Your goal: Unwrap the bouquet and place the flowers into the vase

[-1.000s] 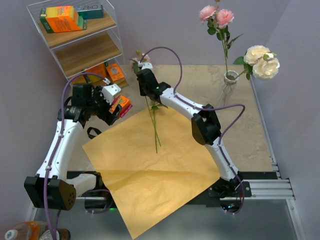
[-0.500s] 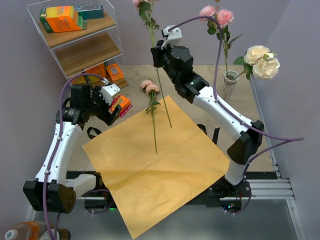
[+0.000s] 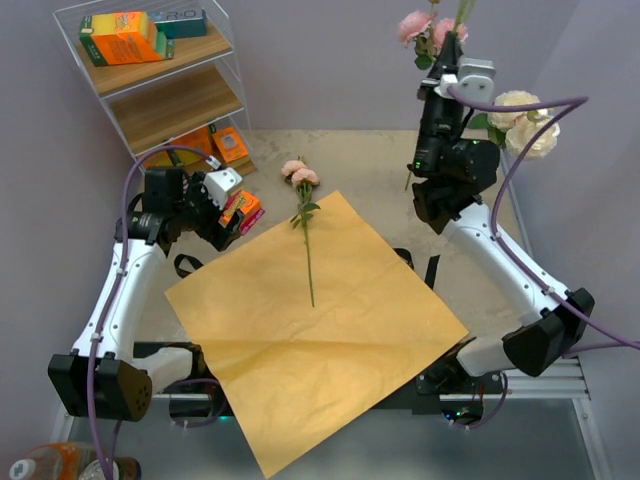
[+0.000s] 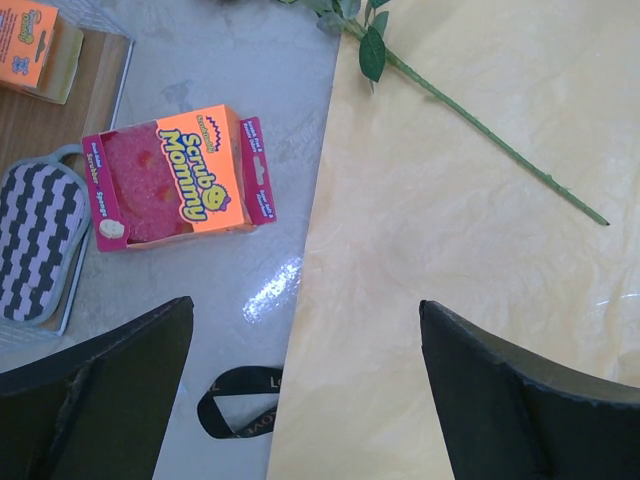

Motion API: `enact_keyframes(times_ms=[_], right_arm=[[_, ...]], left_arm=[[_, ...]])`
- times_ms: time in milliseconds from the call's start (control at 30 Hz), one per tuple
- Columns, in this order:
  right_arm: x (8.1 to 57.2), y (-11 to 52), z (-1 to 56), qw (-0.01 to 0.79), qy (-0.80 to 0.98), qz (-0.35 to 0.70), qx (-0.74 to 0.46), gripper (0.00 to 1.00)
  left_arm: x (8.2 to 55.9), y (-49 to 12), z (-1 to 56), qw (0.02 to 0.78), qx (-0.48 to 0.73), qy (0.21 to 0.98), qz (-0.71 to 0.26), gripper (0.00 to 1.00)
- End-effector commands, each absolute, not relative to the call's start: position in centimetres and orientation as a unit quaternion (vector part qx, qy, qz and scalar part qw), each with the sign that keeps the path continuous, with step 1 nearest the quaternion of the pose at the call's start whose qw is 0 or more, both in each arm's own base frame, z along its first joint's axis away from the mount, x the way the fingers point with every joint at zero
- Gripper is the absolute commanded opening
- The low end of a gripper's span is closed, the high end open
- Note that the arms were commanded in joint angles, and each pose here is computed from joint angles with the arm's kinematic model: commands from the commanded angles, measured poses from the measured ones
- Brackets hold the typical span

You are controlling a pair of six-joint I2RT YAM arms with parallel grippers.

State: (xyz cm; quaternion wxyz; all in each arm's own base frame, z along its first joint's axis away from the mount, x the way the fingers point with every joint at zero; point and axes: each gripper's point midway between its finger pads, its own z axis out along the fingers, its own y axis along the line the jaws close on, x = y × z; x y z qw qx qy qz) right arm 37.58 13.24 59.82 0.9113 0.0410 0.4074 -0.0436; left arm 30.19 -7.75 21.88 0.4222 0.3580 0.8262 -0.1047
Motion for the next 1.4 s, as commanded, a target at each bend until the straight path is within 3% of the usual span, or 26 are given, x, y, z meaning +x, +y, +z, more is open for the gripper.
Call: enact_keyframes(times_ms=[0, 267, 767, 1367], right_arm=[[34.2, 6.1, 62.4, 0.921, 0.330, -0.156, 0.136, 0.00], [35.3, 3.6, 62.5, 0.904, 0.267, -0.286, 0.171, 0.00], [36.2, -0.5, 64.7, 0.906, 0.190, -0.310, 0.217, 0.00], [39.6, -3.5, 61.7, 0.897, 0.169, -0.312, 0.264, 0.00]], left_arm=[[31.0, -8.1, 23.3, 0.446, 0.354, 0.814, -0.114, 1.00], [31.0, -7.9, 22.3, 0.439, 0.359, 0.816, -0.110, 0.99], [31.5, -8.1, 21.8, 0.424, 0.383, 0.812, -0.115, 0.99], [31.9, -8.6, 21.7, 0.404, 0.402, 0.810, -0.139, 0.99]])
